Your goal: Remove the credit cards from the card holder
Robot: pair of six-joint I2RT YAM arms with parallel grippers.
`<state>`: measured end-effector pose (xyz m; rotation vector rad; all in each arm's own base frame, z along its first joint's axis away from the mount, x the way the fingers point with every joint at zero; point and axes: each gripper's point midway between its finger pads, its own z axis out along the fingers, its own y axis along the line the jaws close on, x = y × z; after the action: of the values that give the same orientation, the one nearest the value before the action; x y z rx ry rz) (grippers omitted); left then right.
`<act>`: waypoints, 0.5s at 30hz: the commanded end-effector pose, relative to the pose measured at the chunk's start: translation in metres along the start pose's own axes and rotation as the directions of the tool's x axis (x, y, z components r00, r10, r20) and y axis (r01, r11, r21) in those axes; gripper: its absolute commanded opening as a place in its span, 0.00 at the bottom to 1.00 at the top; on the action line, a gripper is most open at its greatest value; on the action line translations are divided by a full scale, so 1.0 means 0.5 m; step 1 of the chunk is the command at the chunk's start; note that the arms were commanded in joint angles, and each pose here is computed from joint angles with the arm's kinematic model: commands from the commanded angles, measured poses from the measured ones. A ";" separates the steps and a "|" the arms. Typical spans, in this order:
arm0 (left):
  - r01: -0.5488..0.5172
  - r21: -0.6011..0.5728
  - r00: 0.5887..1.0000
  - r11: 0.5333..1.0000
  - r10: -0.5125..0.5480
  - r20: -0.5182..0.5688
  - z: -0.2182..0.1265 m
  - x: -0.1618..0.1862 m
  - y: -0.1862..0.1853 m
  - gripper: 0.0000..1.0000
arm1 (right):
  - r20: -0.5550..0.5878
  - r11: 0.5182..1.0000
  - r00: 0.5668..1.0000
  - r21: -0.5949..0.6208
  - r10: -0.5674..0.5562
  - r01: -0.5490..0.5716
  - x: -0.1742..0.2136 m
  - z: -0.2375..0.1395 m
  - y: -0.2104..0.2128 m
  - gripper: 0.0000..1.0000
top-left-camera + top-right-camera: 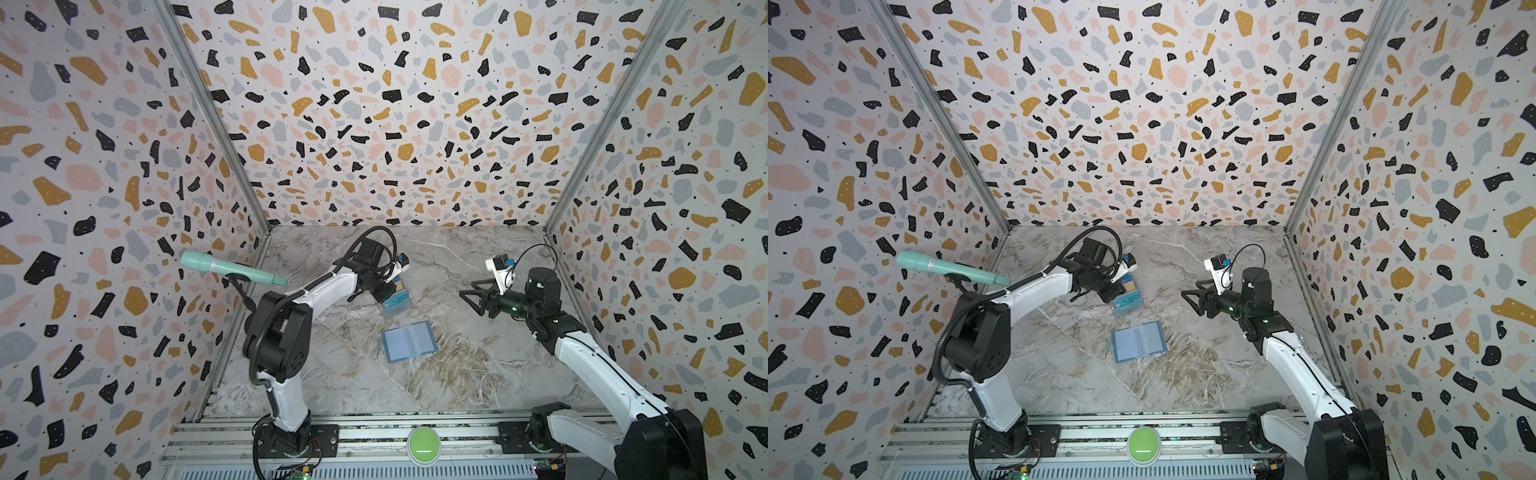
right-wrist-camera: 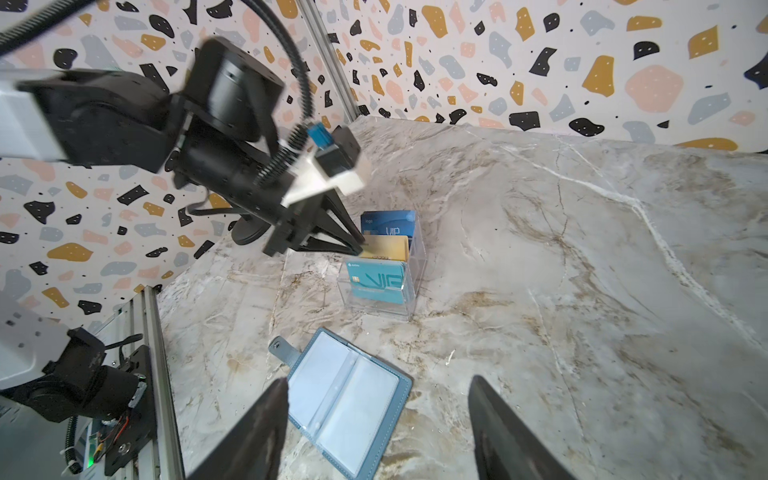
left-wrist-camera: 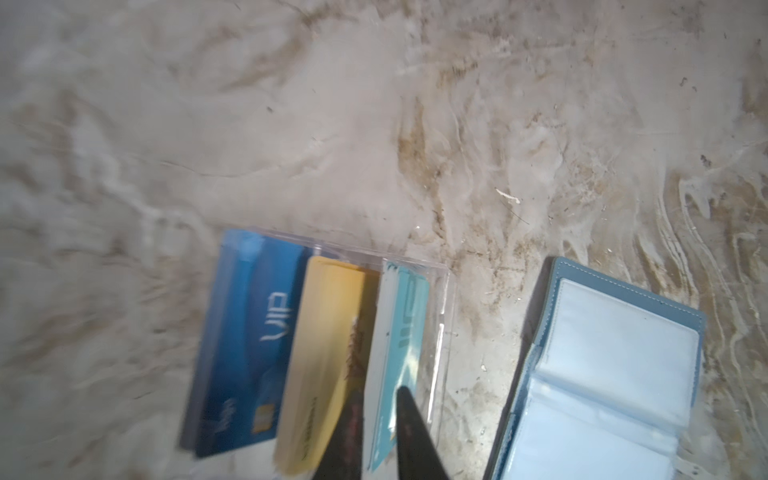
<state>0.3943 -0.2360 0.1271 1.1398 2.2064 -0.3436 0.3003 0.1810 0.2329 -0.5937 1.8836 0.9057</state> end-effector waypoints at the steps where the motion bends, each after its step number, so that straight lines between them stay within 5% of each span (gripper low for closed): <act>1: 0.100 -0.230 0.966 0.968 -0.039 0.255 -0.122 -0.103 0.068 0.32 | 0.055 0.997 0.997 0.053 -0.063 0.060 -0.052 -0.018 -0.002 0.70; 5: 0.253 -0.394 0.918 0.883 -0.091 0.386 -0.223 -0.093 0.105 0.40 | 0.078 0.989 0.993 0.123 -0.090 0.080 -0.075 -0.018 -0.026 0.73; 9: 0.443 -0.566 0.860 0.696 -0.151 0.487 -0.304 -0.005 0.149 0.53 | 0.128 0.943 0.987 0.327 -0.101 0.054 -0.098 -0.031 -0.100 0.80; 13: 0.542 -0.615 0.811 0.573 -0.163 0.562 -0.346 0.078 0.152 0.73 | 0.197 0.890 0.971 0.454 -0.137 0.034 -0.108 -0.057 -0.151 0.99; 15: 0.583 -0.643 0.788 0.496 -0.154 0.596 -0.368 0.117 0.159 0.80 | 0.213 0.879 0.968 0.476 -0.130 0.013 -0.104 -0.065 -0.173 0.99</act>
<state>0.3596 -0.1002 0.2120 0.2660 1.9103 0.1230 0.3542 0.1285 0.2496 -0.3499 1.8168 0.5183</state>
